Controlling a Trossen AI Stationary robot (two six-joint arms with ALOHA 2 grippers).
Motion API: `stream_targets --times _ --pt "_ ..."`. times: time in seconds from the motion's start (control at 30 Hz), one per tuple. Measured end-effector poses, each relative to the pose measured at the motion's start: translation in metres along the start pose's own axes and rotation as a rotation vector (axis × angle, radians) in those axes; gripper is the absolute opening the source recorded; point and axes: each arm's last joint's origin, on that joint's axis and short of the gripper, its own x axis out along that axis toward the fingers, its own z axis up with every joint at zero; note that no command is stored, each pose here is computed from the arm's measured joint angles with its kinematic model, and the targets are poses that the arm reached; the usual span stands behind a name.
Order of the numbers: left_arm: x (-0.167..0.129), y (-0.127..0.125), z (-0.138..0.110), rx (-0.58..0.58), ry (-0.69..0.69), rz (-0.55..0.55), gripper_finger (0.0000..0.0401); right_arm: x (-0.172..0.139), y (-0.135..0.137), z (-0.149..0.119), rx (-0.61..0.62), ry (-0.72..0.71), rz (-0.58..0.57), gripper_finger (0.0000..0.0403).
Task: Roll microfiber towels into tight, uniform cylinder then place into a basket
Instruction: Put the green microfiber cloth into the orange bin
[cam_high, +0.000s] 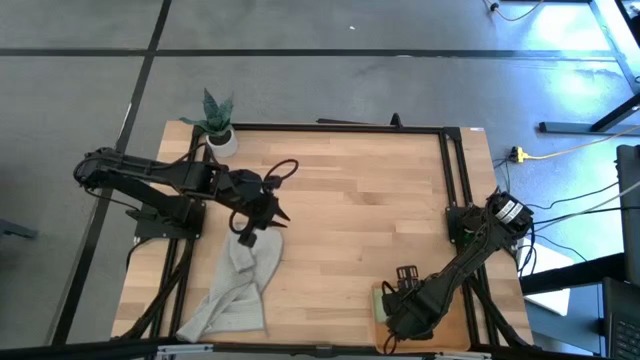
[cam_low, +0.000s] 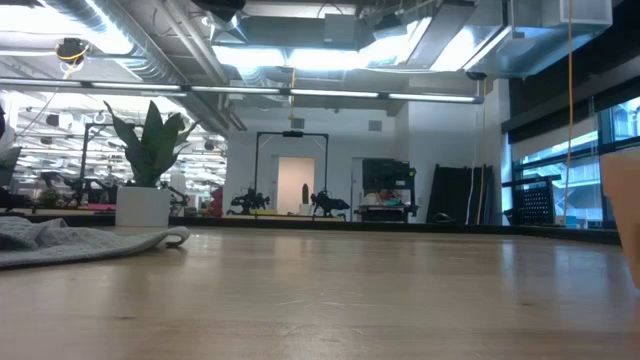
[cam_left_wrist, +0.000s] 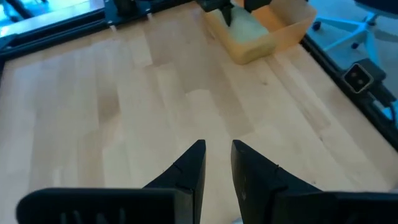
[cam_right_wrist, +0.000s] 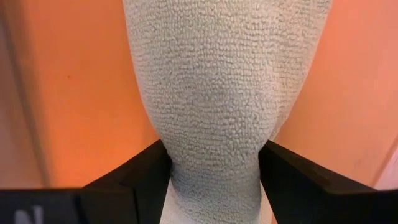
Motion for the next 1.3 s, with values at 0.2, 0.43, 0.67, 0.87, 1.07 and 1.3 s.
stream_targets --times 0.2,0.43,0.67,0.87,1.07,1.3 --pt "0.0000 0.0003 -0.0001 -0.001 0.001 0.006 0.0067 0.0000 0.0000 0.0000 0.000 0.000 0.000 0.0229" --pt "0.0000 0.0003 0.0000 -0.003 0.001 0.008 0.0067 0.0000 0.0000 0.0000 -0.001 0.000 0.001 0.0229" --pt "0.0000 0.0003 0.0000 -0.003 0.001 0.008 0.0067 0.0000 0.0000 0.0000 -0.001 0.000 0.001 0.0229" --pt "0.0000 0.0003 0.0000 -0.003 0.001 0.008 0.0067 0.0000 0.0001 0.0000 -0.001 0.000 0.001 0.0229" --pt "0.0000 0.0003 0.0000 -0.003 0.001 0.008 0.0067 0.0000 0.0002 0.0001 -0.001 0.000 0.003 0.0229" --pt "0.0000 0.0003 0.0000 -0.003 0.001 0.008 0.0067 0.0000 0.0018 0.0018 0.000 -0.019 0.019 0.0229"
